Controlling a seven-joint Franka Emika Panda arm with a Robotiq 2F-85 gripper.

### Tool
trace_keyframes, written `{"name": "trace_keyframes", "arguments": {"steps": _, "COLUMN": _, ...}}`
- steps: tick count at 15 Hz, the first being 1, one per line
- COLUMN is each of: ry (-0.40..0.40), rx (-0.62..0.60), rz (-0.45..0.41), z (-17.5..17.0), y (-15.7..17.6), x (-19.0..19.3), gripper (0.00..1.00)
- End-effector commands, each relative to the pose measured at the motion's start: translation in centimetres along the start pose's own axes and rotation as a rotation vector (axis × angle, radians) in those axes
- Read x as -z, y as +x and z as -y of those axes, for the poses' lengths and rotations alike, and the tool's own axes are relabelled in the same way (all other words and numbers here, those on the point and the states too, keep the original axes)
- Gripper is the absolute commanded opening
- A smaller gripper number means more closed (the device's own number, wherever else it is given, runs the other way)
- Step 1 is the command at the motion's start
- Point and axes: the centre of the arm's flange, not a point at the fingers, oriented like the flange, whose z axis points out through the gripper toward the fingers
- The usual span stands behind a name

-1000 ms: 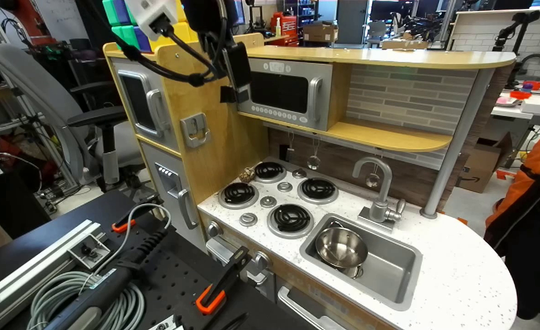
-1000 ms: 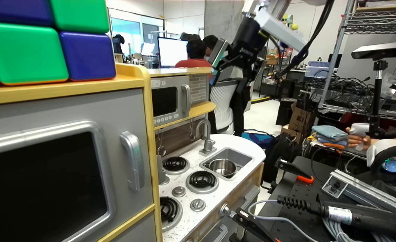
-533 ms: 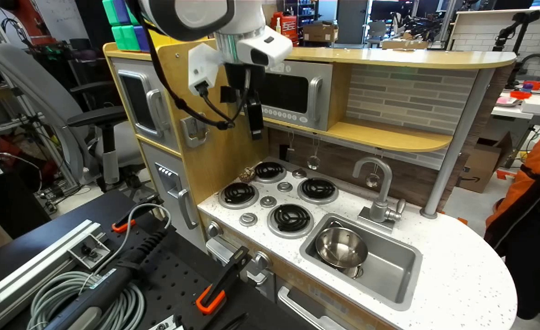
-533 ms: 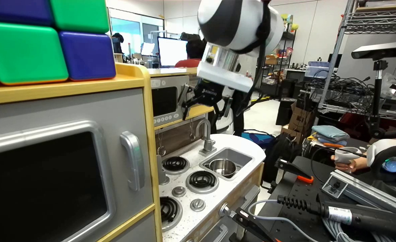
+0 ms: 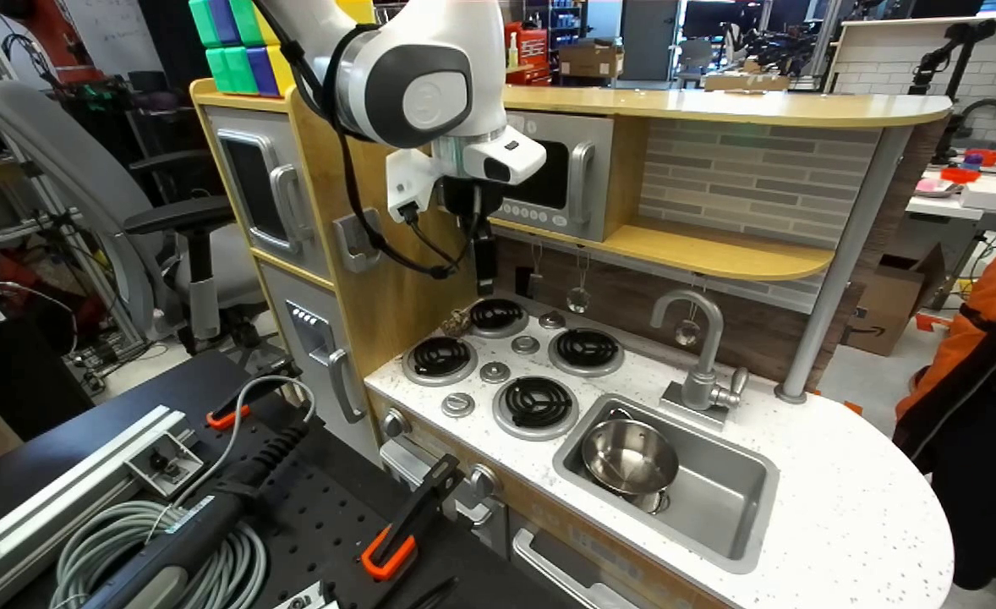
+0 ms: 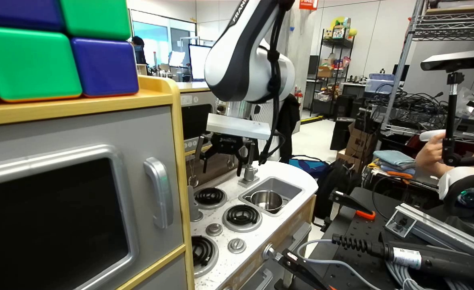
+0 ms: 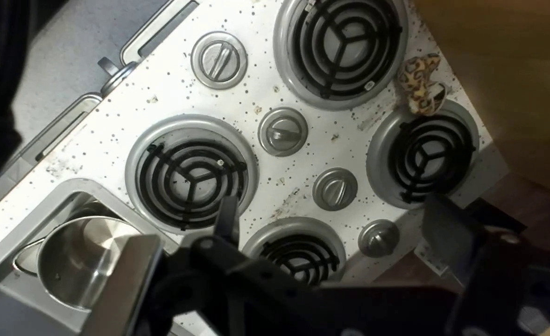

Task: Pick up the object from the stove and put it in the pot, that is in the sink

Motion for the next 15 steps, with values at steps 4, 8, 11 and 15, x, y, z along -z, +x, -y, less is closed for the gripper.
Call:
{"name": "trace_keyframes", "arguments": {"steps": 4, "ry": 0.104, "rx": 0.347, "rz": 0.045, "z": -2.4, "y": 1.6, "x": -0.1, "gripper": 1.0}}
{"name": "trace_keyframes", "arguments": {"steps": 8, "ry": 0.123, "rx": 0.401, "rz": 0.063, "z": -1.9, "y": 1.3, "x": 0.2, "gripper": 1.0}}
{"name": "trace_keyframes", "arguments": {"steps": 11, "ry": 0.151, "rx": 0.455, "rz": 0.089, "z": -2.2, "y": 1.3, "x": 0.2, "gripper": 1.0}}
{"name": "trace_keyframes", "arguments": {"steps": 15, "ry": 0.11, "rx": 0.391, "rz": 0.103, "z": -0.7, "y": 1.4, "x": -2.7, "gripper": 1.0}}
